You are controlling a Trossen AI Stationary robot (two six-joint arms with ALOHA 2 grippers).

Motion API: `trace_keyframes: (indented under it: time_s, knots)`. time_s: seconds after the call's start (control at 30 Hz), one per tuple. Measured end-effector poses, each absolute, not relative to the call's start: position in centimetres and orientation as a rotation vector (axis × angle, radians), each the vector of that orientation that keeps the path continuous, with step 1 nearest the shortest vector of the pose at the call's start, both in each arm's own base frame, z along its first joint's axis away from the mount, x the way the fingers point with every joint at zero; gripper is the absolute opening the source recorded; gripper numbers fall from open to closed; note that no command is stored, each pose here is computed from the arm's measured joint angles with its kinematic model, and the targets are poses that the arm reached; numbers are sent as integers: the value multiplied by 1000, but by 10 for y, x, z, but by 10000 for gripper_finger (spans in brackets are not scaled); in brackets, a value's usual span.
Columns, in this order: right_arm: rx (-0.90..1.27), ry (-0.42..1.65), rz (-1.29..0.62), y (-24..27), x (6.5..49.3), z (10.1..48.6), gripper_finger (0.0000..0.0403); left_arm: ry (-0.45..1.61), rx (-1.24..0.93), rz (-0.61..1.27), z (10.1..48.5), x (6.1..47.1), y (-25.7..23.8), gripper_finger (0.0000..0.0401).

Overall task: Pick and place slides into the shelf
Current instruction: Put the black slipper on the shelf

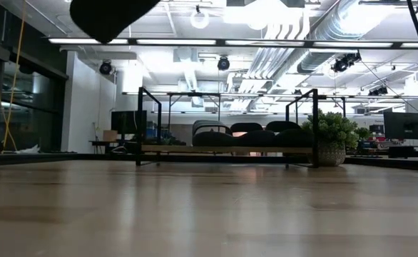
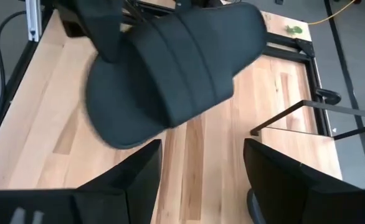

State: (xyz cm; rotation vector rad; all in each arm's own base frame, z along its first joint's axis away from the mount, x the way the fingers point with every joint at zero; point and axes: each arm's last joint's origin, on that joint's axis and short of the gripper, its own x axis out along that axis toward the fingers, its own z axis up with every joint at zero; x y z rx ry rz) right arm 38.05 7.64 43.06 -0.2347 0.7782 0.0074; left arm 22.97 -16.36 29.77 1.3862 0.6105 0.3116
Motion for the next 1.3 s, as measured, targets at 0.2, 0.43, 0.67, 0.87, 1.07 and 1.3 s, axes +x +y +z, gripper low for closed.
trace_keyframes:
  time_s: [0.2, 0.43, 0.67, 0.87, 1.07, 1.3]
  knots:
    - [-235, 778, 10, 77, 380, 431, 216, 500, 1373, 189, 316, 230, -165, 28]
    - [-242, 785, 55, 89, 377, 430, 216, 419, 1356, 143, 335, 221, -159, 28]
    - [-256, 797, 44, 92, 371, 432, 216, 387, 1399, 74, 340, 213, -158, 28]
    - [-259, 791, 29, 91, 368, 435, 216, 448, 1466, 139, 339, 212, -154, 39]
    - [-269, 790, 24, 91, 368, 435, 216, 620, 1624, 217, 330, 209, -142, 35]
    - [-269, 790, 24, 91, 368, 435, 216, 694, 1621, 48, 318, 216, -125, 26]
